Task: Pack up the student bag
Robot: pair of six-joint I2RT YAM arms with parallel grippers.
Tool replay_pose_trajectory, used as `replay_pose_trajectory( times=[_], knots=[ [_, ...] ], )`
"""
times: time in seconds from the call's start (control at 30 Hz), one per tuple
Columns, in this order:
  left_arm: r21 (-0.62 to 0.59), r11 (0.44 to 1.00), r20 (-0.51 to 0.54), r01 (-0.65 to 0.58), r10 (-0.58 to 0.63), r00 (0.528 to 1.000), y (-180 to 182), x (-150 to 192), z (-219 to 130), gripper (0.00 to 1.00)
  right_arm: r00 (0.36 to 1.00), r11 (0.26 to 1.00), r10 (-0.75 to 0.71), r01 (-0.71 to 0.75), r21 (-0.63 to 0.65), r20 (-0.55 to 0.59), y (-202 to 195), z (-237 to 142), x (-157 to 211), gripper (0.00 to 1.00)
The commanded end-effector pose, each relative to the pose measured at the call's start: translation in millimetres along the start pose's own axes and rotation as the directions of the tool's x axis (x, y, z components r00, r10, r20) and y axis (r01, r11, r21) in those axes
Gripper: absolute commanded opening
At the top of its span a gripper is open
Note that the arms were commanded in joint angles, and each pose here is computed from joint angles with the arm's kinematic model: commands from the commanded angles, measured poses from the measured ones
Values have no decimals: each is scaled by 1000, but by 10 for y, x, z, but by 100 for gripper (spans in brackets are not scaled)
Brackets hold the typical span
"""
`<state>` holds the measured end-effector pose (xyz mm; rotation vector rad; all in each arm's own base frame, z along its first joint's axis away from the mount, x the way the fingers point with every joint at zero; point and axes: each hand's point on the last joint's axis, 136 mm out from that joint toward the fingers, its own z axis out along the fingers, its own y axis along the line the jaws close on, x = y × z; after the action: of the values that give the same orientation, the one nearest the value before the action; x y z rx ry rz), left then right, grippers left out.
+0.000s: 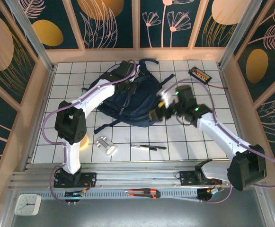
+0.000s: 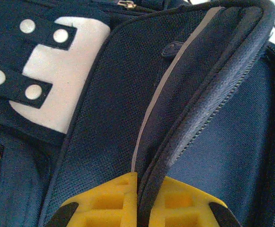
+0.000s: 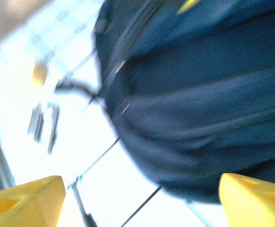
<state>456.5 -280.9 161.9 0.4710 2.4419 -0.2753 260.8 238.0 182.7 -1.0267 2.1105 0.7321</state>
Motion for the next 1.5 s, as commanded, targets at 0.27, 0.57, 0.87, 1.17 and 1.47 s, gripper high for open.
replay_pose_trajectory(
  times=[0.27,0.57,0.87,1.17,1.47],
  knots=[
    [4,999,58,-34,34,998,60,-111,-212,0,792,869,-492,474,-143,-363,46,349,1304,54],
    [14,999,83,-43,42,996,57,-132,-256,0,756,856,-516,469,-218,-403,154,307,1580,53],
    [0,999,84,-46,45,995,102,-115,-257,0,712,841,-539,482,-245,-450,234,352,1809,54],
    [10,999,85,-33,32,996,110,-111,-275,0,692,841,-536,484,-240,-484,200,416,1902,55],
    [17,999,78,-27,26,997,117,-54,-298,0,676,850,-517,476,-225,-524,154,531,1964,51]
  ],
)
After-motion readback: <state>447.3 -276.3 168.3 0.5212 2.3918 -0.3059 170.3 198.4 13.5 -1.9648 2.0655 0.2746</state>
